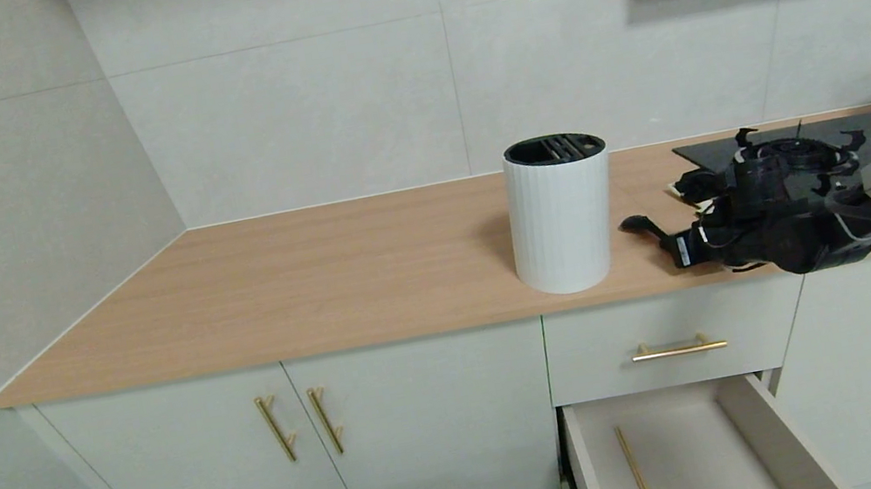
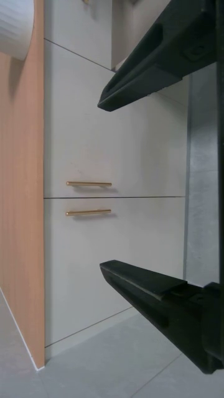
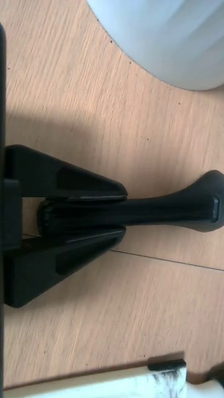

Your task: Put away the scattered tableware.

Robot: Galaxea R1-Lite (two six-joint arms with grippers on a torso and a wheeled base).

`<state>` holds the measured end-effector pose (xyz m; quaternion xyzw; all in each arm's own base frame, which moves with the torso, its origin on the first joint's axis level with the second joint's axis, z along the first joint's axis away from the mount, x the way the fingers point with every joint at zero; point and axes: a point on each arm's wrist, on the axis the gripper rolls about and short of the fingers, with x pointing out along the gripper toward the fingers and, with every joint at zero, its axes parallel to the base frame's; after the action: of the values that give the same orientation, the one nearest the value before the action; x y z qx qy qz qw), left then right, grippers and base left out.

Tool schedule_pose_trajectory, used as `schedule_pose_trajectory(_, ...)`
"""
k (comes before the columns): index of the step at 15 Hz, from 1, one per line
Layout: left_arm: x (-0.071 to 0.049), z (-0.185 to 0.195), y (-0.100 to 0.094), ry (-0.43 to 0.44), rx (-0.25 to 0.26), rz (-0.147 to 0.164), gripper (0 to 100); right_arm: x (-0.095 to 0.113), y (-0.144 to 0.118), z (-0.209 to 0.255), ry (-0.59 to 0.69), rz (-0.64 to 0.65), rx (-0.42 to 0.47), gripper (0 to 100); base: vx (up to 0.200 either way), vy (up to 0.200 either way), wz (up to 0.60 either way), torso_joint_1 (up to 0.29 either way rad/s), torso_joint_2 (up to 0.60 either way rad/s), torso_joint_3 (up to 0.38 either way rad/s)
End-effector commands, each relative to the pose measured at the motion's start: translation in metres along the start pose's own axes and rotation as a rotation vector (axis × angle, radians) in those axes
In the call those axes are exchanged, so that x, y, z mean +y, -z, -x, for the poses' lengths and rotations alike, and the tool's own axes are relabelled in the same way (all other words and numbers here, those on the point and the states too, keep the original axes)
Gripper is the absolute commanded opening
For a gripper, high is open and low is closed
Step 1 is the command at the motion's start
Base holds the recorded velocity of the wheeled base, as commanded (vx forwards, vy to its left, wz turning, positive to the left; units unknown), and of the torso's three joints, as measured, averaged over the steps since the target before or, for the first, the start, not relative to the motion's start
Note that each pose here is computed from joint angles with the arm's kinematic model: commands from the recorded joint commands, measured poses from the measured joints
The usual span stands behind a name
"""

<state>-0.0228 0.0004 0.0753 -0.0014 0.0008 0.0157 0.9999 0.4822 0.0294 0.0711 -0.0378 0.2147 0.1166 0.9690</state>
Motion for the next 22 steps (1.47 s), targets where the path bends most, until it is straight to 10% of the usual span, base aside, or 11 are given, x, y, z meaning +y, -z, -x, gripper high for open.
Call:
schedule_pose_trajectory(1,0.000,0.000,0.000,-0.001,0.000,0.000,100,0.001,-0.005,0.001,0.003,0.000,-0.010,0,0.000,0.000,0.00,0.000,0.00,0.000)
schedule_pose_trajectory(8,0.000,0.000,0.000,-0.001,0.000,0.000,100,0.073,-0.077,0.149,0.122,-0.165,0.144,0,0.000,0.000,0.00,0.000,0.00,0.000)
schedule_pose_trajectory(15,0.000,0.000,0.000,-0.001,0.000,0.000,100,0.079,-0.014,0.245,0.114,-0.164,0.291,0,0.000,0.000,0.00,0.000,0.00,0.000)
schedule_pose_trajectory(22,0.000,0.000,0.000,-0.001,0.001,0.000,100,0.080,0.020,0.242,0.118,-0.160,0.330,0,0.000,0.000,0.00,0.000,0.00,0.000)
